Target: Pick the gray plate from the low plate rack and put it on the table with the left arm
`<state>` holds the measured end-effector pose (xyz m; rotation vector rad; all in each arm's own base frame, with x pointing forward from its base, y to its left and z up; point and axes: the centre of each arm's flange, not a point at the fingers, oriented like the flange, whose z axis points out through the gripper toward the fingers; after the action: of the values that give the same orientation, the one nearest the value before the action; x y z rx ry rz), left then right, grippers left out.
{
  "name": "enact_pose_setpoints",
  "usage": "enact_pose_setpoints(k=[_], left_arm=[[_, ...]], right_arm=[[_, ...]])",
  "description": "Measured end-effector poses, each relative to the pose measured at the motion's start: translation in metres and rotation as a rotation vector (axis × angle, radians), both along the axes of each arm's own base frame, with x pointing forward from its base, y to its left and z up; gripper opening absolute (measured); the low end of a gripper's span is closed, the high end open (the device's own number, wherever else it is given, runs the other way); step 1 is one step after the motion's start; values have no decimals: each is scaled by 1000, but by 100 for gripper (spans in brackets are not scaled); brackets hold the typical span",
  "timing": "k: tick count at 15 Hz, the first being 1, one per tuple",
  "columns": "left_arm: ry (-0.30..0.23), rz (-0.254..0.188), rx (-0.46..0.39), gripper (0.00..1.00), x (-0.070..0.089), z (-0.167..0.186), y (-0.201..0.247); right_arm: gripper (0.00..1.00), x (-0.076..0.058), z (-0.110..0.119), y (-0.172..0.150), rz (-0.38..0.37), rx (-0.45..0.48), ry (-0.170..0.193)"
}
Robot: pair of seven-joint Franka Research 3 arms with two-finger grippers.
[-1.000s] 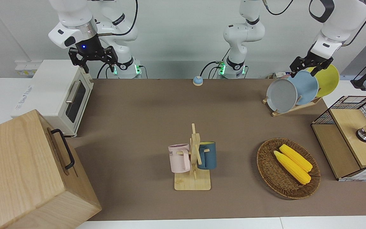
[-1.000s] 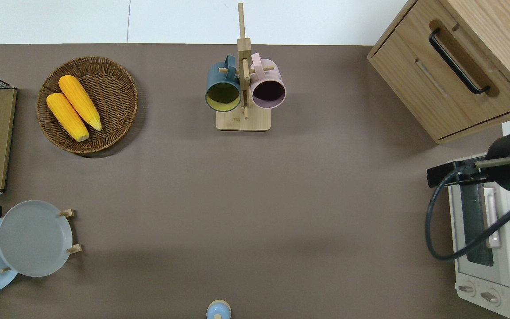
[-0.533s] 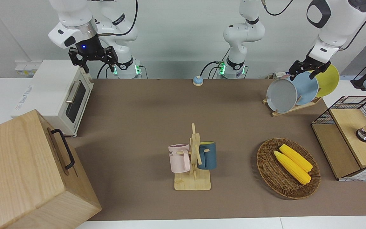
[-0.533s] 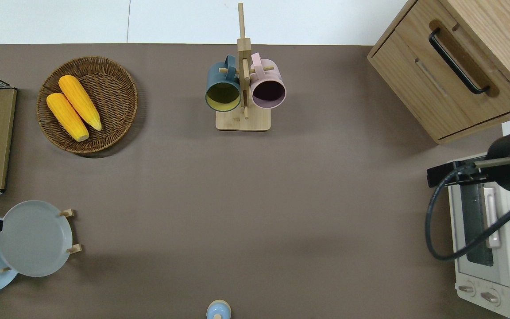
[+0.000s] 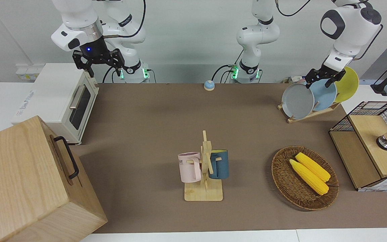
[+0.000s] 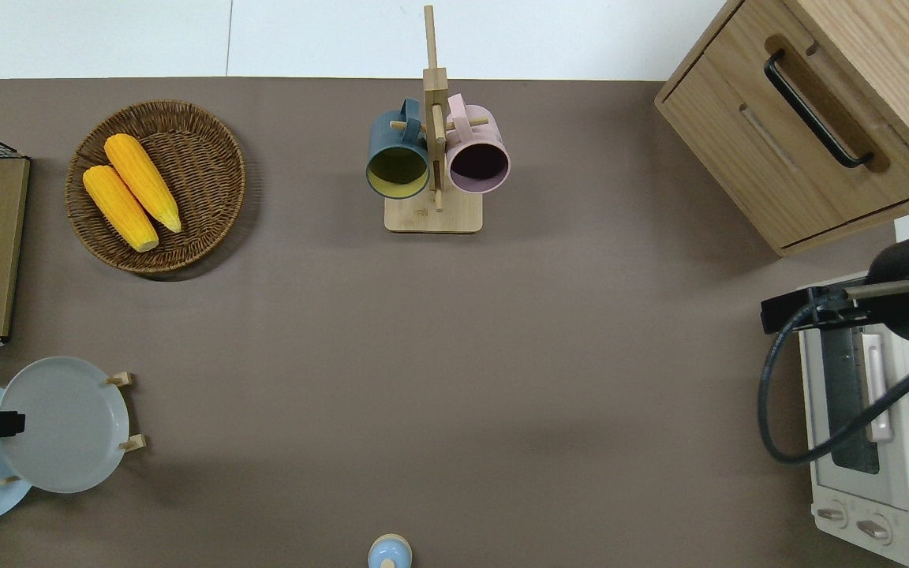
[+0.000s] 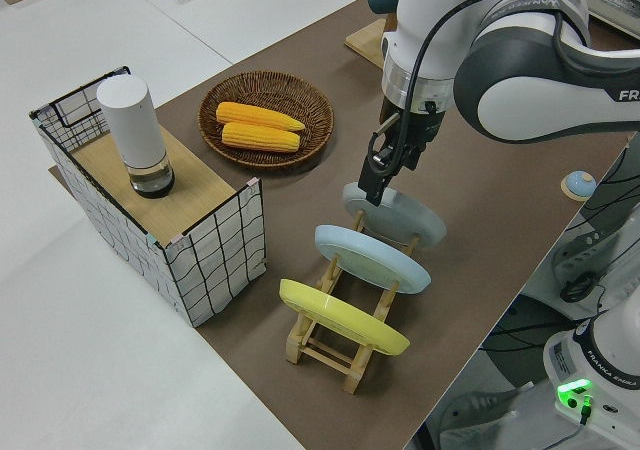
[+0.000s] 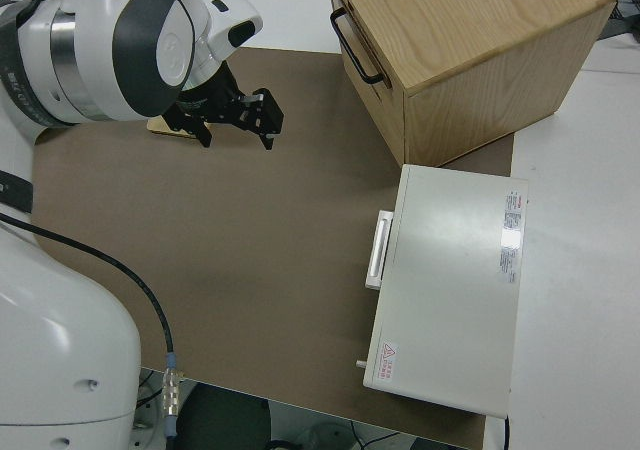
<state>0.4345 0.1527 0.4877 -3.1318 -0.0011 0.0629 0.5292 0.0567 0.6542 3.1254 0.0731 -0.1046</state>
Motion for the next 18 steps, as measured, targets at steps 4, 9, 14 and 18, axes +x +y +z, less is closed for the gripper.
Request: enact_pose_setpoints(k=[4, 9, 14, 18], left_arm=[[-8, -6, 1, 100, -3, -20, -3], [-16, -8, 0, 100, -10, -42, -6], [-11, -9, -2, 98, -13, -51, -8], [-6, -10, -4, 67, -15, -53, -8]], right_arm=[[99, 0, 0, 0, 0, 0, 0], [99, 0, 0, 0, 0, 0, 0], [99, 0, 0, 0, 0, 0, 0], [99, 0, 0, 0, 0, 0, 0]])
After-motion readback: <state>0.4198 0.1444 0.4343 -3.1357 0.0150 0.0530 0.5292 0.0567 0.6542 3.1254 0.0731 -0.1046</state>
